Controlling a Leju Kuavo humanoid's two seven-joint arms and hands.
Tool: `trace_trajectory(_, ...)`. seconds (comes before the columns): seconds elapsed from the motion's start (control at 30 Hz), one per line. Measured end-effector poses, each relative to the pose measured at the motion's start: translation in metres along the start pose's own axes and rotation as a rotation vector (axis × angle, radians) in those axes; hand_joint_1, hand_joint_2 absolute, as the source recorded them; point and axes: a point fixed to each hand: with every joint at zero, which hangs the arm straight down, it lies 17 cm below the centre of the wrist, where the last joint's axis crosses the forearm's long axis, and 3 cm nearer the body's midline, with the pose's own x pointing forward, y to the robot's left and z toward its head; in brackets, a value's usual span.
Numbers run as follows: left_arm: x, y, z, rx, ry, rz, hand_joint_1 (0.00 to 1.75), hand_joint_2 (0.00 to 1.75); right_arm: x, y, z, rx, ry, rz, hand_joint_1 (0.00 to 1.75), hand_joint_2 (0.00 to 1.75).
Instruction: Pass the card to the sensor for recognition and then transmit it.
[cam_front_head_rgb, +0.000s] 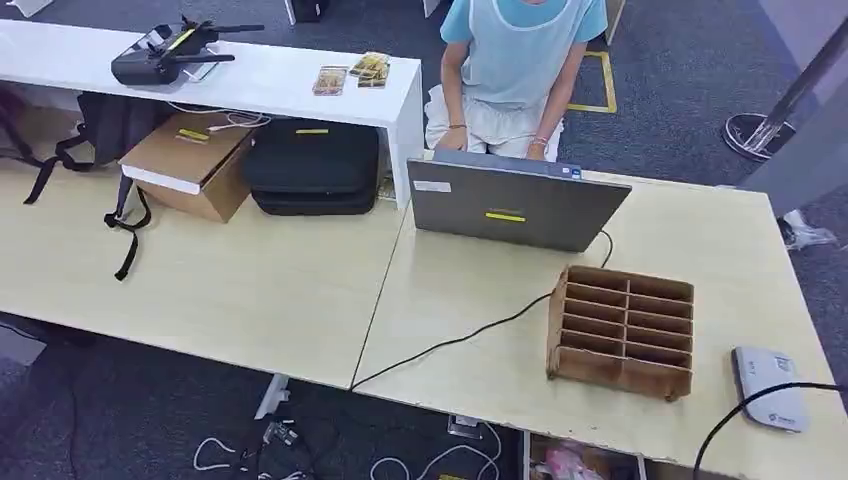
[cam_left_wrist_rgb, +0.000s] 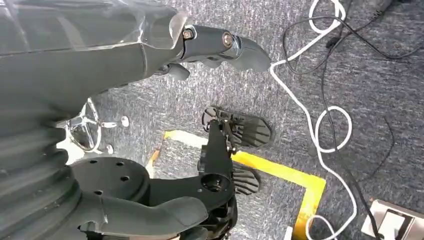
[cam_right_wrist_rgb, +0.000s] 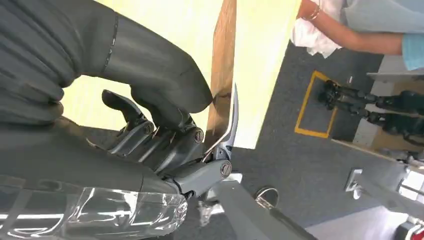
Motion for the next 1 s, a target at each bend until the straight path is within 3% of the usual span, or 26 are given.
trace_trajectory(0.27,-0.003,0.005,0.0,0.017,-0.001,-0.038,0.0,1.75,-0.049,-0.046,0.035,-0.209,0.033,0.248,1.75,1.75)
trace_trajectory(0.57,0.001,0.005,-0.001,0.019,-0.01,-0.073,0.0,1.75,-0.058,-0.08,0.072,-0.41,-0.001,0.544,1.75,1.75)
trace_trajectory(0.8,0.008,0.002,-0.001,0.014,-0.022,-0.078,0.0,1.75,-0.043,-0.065,0.089,-0.474,-0.102,0.841,1.75,1.75)
trace_trajectory(1.0,0.013,-0.001,0.0,0.01,-0.027,-0.06,0.0,1.75,-0.049,-0.039,0.085,-0.433,-0.104,0.949,1.75,1.75)
